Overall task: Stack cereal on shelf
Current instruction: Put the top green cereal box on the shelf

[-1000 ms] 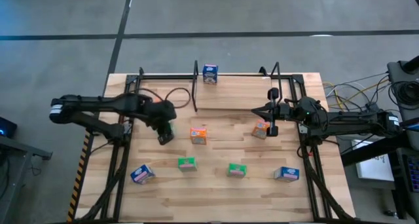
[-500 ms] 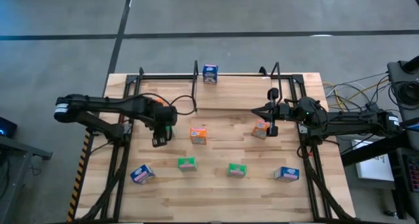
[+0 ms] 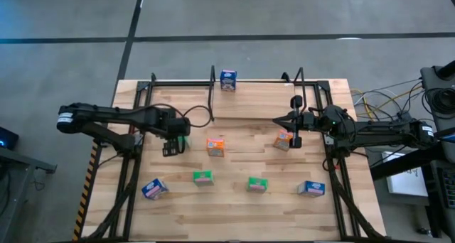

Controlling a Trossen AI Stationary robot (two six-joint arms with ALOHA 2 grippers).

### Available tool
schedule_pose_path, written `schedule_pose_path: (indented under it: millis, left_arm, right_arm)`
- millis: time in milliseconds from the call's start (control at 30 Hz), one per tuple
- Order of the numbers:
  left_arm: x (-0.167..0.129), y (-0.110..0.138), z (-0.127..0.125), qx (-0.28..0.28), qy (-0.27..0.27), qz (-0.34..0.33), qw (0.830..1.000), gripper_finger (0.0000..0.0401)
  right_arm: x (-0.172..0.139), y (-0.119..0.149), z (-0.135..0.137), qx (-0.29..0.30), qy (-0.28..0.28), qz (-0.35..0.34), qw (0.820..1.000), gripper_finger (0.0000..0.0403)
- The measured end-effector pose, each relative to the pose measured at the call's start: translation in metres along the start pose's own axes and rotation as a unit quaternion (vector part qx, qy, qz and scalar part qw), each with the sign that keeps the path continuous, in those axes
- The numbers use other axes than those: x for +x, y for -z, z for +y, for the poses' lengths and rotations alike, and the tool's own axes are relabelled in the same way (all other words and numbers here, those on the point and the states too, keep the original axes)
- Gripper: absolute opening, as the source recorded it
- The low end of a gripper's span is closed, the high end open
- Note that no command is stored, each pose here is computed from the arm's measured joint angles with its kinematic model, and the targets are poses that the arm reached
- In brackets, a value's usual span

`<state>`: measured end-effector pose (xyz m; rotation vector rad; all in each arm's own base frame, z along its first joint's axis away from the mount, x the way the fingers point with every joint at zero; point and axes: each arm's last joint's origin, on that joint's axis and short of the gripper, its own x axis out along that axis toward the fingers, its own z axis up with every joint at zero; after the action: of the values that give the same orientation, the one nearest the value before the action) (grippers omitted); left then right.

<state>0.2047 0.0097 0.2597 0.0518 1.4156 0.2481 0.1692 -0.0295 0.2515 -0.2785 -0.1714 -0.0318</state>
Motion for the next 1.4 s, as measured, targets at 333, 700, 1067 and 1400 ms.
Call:
schedule_pose_path:
  millis: [333, 700, 1067, 1400]
  left_arm:
    - [0.019, 0.002, -0.004, -0.003, 0.001, -0.009, 1.000, 0.0257]
    - [0.021, 0.003, -0.004, -0.016, 0.001, -0.005, 1.000, 0.0156]
    - [-0.002, -0.009, -0.002, -0.030, 0.028, -0.044, 0.998, 0.0115]
    - [-0.091, -0.044, 0.013, -0.008, 0.036, -0.232, 0.972, 0.0116]
  right_arm:
    - [0.000, 0.000, 0.000, 0.000, 0.000, 0.000, 1.000, 0.0009]
    - [0.000, 0.000, 0.000, 0.004, 0.001, 0.000, 1.000, 0.0009]
    - [-0.006, -0.008, 0.001, 0.004, -0.029, -0.027, 0.999, 0.0009]
    - [-0.010, -0.010, 0.002, -0.002, -0.031, -0.024, 0.999, 0.0009]
